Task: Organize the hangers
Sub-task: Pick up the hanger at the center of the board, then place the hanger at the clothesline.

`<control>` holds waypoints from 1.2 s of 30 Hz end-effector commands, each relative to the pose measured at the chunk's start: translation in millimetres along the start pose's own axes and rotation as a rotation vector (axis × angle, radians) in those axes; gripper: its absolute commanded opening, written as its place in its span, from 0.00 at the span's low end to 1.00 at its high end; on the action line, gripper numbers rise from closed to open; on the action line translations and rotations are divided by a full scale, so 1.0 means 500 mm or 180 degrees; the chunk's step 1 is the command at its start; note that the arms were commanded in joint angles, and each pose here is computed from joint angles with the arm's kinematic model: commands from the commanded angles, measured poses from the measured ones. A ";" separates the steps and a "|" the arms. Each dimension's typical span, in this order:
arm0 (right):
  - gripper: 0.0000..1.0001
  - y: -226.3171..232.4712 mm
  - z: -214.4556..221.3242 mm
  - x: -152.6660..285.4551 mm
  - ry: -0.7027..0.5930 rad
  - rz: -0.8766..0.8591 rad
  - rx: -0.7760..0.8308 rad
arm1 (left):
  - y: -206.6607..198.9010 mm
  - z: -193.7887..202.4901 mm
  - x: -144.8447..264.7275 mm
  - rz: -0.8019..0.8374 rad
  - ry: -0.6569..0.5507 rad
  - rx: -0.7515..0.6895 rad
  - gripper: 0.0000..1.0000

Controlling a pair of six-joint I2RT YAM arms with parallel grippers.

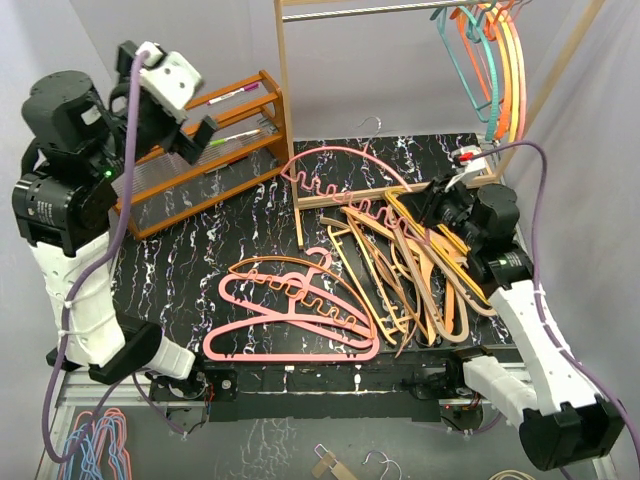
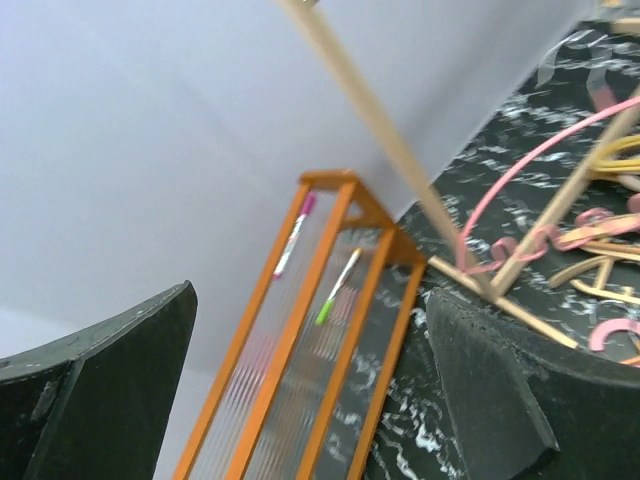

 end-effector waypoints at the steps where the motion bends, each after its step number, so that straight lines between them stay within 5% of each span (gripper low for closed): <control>1: 0.08 -0.008 -0.127 0.091 -0.0505 0.1031 0.0818 | 0.043 0.055 -0.016 -0.0413 0.0463 0.0340 0.97; 6: 0.08 0.016 -0.208 0.141 -0.0765 0.1182 0.1186 | 0.030 0.100 -0.041 -0.0220 0.0732 0.0378 0.97; 15: 0.08 0.039 -0.331 0.139 -0.1138 0.1241 0.1590 | -0.058 0.303 -0.098 0.0544 0.1818 0.0451 0.97; 36: 0.08 0.008 -0.464 0.019 -0.1606 0.1363 0.1837 | -0.155 0.524 -0.180 0.1204 0.2239 0.0481 0.97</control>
Point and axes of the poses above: each gripper's point midway between its finger pads, its own x axis back along the fingers, its own y axis along the line the jaws close on, z = x × y, the point moved 10 cm from there along x, back along the fingers, and after that the axes turned 7 degrees about x, right-handed, at the moved point
